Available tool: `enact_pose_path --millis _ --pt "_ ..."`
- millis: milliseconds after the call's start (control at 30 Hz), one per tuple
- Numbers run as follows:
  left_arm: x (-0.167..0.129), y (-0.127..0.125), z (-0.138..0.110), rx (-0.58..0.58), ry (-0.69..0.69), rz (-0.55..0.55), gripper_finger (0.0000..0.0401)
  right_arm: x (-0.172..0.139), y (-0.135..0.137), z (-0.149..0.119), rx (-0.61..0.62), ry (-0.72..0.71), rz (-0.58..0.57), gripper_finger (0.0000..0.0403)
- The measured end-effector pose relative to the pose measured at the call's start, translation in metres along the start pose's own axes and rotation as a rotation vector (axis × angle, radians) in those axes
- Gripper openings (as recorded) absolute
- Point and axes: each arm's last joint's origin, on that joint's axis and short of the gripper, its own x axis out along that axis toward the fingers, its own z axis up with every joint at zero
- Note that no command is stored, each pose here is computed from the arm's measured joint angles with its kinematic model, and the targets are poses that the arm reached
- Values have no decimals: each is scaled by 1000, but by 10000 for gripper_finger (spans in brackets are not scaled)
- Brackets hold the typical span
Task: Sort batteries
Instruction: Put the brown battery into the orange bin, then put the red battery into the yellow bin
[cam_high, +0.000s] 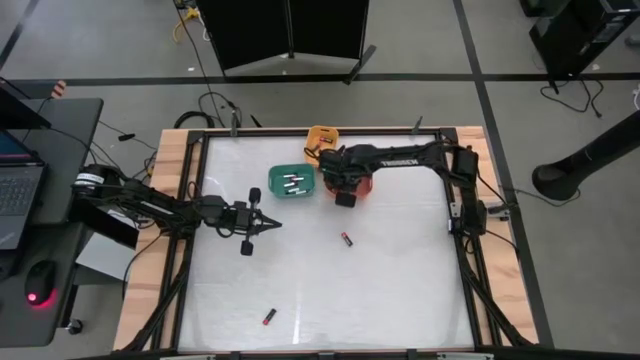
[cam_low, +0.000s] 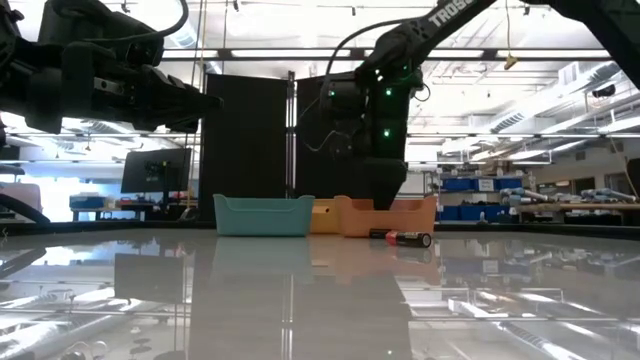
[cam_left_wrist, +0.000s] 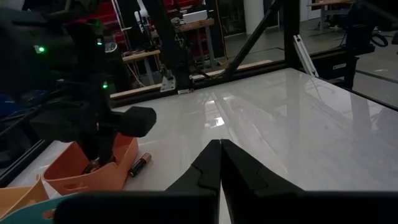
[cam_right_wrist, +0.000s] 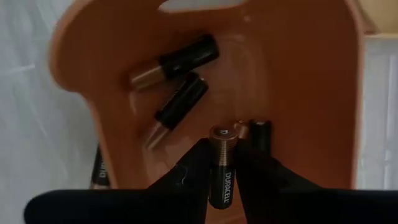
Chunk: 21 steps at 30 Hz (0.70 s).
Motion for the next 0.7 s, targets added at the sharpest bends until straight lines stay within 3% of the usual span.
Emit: enact_pose_path --millis 433,700 --pt "0 0 0 3 3 -2 17 13 -5 4 32 -16 2 92" --pt "0 0 -1 3 5 2 17 -11 1 4 69 -70 -7 157"
